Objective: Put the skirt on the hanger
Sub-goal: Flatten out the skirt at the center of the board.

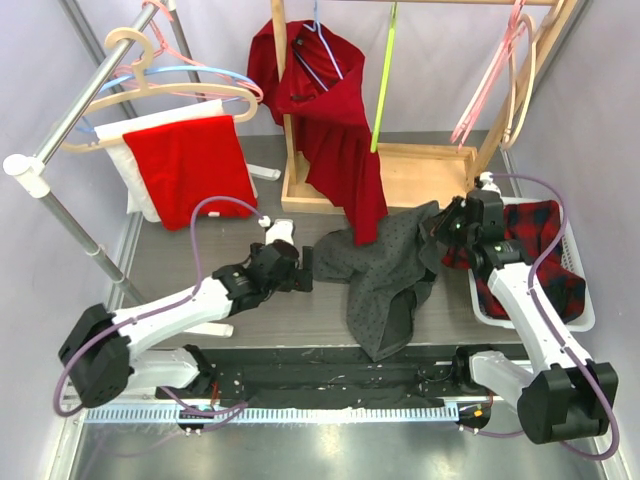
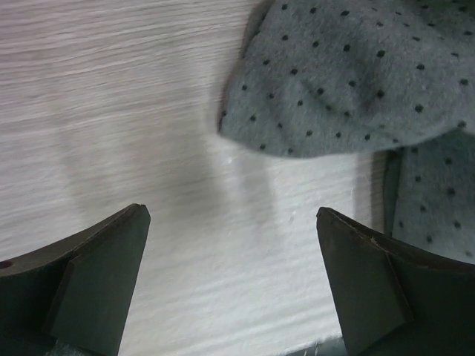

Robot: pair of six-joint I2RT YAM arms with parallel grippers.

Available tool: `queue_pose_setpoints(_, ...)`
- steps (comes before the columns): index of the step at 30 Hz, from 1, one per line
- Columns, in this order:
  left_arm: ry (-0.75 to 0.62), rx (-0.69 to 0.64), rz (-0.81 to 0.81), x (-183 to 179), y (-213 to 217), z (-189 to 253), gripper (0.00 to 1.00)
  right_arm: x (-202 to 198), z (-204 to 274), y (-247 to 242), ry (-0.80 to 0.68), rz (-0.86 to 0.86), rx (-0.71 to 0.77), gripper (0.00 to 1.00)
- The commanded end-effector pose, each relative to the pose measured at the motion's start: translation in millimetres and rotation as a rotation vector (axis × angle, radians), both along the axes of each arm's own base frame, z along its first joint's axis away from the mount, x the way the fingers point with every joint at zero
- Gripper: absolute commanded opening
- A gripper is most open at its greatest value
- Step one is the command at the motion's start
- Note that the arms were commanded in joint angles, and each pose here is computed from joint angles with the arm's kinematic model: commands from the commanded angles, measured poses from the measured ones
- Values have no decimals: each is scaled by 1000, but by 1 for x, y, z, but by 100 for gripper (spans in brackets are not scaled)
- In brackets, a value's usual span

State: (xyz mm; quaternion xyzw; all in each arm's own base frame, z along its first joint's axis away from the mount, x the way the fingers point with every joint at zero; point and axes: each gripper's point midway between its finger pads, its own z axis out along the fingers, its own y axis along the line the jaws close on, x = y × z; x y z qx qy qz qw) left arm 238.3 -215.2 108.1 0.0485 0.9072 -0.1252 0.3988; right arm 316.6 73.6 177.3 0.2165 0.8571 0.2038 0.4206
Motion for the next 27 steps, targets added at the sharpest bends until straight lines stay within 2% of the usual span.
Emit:
queue_pose_setpoints(1, -107, -172, 19, 32, -40, 20, 100, 29, 63, -19, -197, -75, -82, 6)
queue_pose_setpoints(2, -117, -179, 7, 34, -44, 16, 100, 33, 61, -20, -190, -79, -91, 11)
queue_pose_setpoints(5, -173, -224, 17, 51, -52, 14, 97, 46, 71, -25, -210, -90, -129, 13)
queue_pose_setpoints(7, -153, -203, 16, 56, -53, -2, 95, 55, 85, -26, -250, -88, -147, 13)
queue_pose_setpoints(16, -68, -157, 24, 63, -55, -45, 77, 83, 109, -21, -306, -69, -152, 12)
queue_pose_setpoints(19, -55, -146, 28, 62, -54, -53, 67, 89, 109, -20, -306, -70, -153, 12)
queue_pose_setpoints(21, -43, -145, 17, 61, -56, -59, 58, 93, 110, -19, -305, -67, -148, 12)
queue_pose_setpoints(23, -42, -143, 7, 63, -61, -65, 42, 96, 107, -17, -298, -62, -142, 12)
queue_pose_setpoints(24, -35, -138, 2, 64, -62, -67, 32, 97, 108, -16, -299, -58, -140, 12)
queue_pose_setpoints(25, -25, -128, 6, 66, -62, -67, 14, 98, 109, -16, -301, -58, -139, 12)
queue_pose_setpoints(26, -19, -118, 9, 66, -61, -68, 5, 100, 108, -16, -298, -58, -139, 12)
queue_pose_setpoints(27, -17, -111, 12, 66, -60, -68, 0, 101, 110, -16, -301, -57, -142, 12)
